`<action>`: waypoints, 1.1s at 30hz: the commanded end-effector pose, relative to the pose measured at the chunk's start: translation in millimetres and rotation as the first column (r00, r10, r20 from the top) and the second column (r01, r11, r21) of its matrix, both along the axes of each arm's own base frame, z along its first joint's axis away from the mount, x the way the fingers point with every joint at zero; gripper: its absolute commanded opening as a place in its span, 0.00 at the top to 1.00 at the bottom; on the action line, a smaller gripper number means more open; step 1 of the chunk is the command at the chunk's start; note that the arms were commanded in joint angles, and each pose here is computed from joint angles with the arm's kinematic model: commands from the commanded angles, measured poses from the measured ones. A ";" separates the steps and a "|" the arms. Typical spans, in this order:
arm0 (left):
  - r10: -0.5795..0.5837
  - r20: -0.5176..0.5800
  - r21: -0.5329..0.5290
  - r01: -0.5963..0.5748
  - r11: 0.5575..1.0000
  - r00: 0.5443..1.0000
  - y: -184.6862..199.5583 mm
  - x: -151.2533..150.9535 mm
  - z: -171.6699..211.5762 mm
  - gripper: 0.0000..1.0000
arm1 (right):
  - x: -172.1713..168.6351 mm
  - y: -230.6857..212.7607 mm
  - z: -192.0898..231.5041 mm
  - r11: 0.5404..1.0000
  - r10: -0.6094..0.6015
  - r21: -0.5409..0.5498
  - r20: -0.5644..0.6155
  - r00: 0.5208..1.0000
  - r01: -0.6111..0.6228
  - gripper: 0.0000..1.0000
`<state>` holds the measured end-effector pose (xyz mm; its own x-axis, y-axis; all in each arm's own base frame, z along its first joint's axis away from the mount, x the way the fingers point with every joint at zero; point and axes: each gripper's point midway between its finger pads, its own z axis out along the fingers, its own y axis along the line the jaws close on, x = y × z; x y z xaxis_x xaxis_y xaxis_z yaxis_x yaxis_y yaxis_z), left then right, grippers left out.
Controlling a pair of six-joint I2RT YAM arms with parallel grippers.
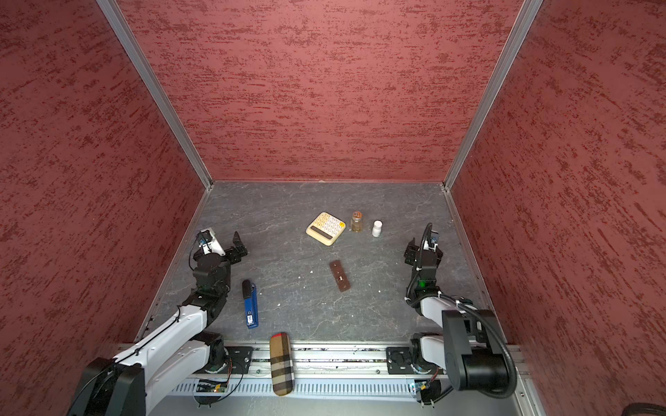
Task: Sort the pills into containers
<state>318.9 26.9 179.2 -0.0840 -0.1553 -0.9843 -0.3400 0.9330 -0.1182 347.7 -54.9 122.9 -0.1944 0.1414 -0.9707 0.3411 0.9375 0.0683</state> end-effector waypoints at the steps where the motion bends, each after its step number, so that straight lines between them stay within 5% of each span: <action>1: 0.054 0.037 0.085 -0.057 0.995 0.998 11.3 -1.7 6.9 0.00 | 12.9 0.7 38.7 0.999 0.021 -0.035 0.216 0.976 -0.014 0.26; 15: -0.120 0.024 0.225 0.111 0.968 0.993 -8.4 21.3 -20.5 0.00 | 33.1 5.7 12.5 0.996 0.092 -0.015 0.139 0.986 -0.091 0.18; 18: -0.172 0.012 0.224 0.165 0.961 0.985 -18.6 23.6 -21.1 0.00 | 33.0 5.7 13.6 0.996 0.092 -0.018 0.144 0.985 -0.091 0.01; 24: -0.282 0.058 0.187 0.267 0.945 0.958 -40.9 29.9 -24.4 0.00 | 32.0 6.0 14.0 0.995 0.096 -0.019 0.147 0.985 -0.094 0.01; 33: -0.256 -0.006 0.149 0.254 0.956 0.967 -29.2 60.2 -49.7 0.00 | 33.6 6.5 13.1 0.995 0.097 -0.020 0.140 0.985 -0.095 0.01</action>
